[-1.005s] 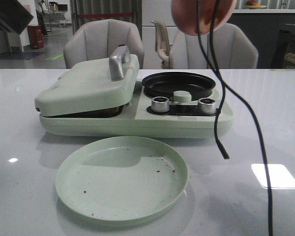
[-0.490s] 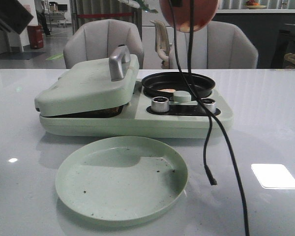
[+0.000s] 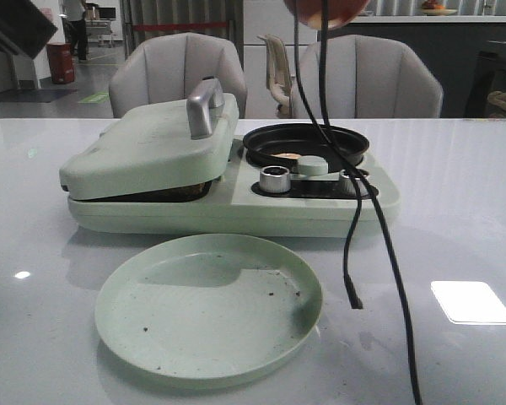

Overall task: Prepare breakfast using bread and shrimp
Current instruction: 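Lift the pink bowl with the right gripper and tip shrimp into the pan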

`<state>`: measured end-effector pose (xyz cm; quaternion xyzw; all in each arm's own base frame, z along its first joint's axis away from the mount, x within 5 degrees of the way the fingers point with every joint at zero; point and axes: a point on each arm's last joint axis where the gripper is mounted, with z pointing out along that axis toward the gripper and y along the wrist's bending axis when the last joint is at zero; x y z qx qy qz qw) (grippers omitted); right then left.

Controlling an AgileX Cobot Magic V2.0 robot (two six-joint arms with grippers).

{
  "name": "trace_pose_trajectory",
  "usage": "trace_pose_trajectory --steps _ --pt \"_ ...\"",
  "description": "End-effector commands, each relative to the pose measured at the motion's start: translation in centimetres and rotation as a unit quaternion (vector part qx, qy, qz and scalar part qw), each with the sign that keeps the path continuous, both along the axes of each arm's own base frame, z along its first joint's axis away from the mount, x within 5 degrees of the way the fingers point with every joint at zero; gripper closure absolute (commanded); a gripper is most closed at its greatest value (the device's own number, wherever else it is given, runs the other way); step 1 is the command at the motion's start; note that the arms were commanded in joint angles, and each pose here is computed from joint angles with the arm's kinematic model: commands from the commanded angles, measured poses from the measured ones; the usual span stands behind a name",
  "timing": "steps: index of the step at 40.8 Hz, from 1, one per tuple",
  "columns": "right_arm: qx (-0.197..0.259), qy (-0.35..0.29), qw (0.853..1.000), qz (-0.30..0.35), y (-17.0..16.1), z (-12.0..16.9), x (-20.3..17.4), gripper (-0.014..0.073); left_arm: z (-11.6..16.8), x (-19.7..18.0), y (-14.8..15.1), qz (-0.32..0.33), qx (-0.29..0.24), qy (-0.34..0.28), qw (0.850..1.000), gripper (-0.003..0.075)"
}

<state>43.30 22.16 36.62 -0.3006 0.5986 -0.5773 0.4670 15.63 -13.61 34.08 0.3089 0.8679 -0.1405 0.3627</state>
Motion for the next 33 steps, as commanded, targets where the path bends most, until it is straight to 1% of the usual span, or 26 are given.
trace_pose_trajectory --steps 1,6,9,13,15,18,19,22,24,26,33 --pt "0.000 -0.080 0.997 -0.015 -1.6 5.6 -2.1 0.0551 1.6 -0.1 -0.2 -0.002 -0.041 -0.037 0.998 0.0620" --pt "-0.005 -0.084 0.996 -0.032 -1.8 6.5 -2.8 0.0551 1.6 -0.1 -0.2 -0.002 -0.041 -0.037 0.998 0.0620" --pt "0.006 -0.098 0.995 -0.033 -2.1 7.8 -3.4 0.0551 1.6 -0.1 -0.2 -0.002 -0.041 -0.037 0.998 0.0620" --pt "0.016 -0.109 0.993 -0.035 -2.4 8.7 -3.7 0.0551 1.6 -0.1 -0.2 -0.002 -0.041 -0.037 0.998 0.0620" --pt "0.019 -0.108 0.993 -0.038 -2.6 8.7 -3.7 0.0551 1.6 -0.1 -0.2 -0.002 -0.041 -0.037 0.998 0.0620" --pt "0.035 -0.090 0.995 -0.037 -2.5 7.9 -3.3 0.0551 1.6 -0.1 -0.2 -0.002 -0.041 -0.037 0.998 0.0620" --pt "0.049 -0.075 0.995 -0.036 -2.4 7.3 -3.1 0.0551 1.6 -0.1 -0.2 -0.002 -0.041 -0.037 0.998 0.0620" --pt "0.066 -0.043 0.996 -0.033 -2.1 5.8 -2.6 0.0551 1.6 -0.1 -0.2 -0.002 -0.041 -0.037 0.998 0.0620" --pt "0.061 -0.032 0.997 -0.036 -1.8 4.8 -2.2 0.0551 1.6 -0.1 -0.2 -0.002 -0.041 -0.037 0.998 0.0620" --pt "0.045 -0.033 0.998 -0.037 -1.6 4.3 -1.9 0.0551 1.6 -0.1 -0.2 -0.002 -0.041 -0.037 0.998 0.0620" --pt "0.007 -0.064 0.997 -0.035 -1.5 5.2 -2.1 0.0551 1.6 -0.1 -0.2 -0.002 -0.041 -0.037 0.998 0.0620"
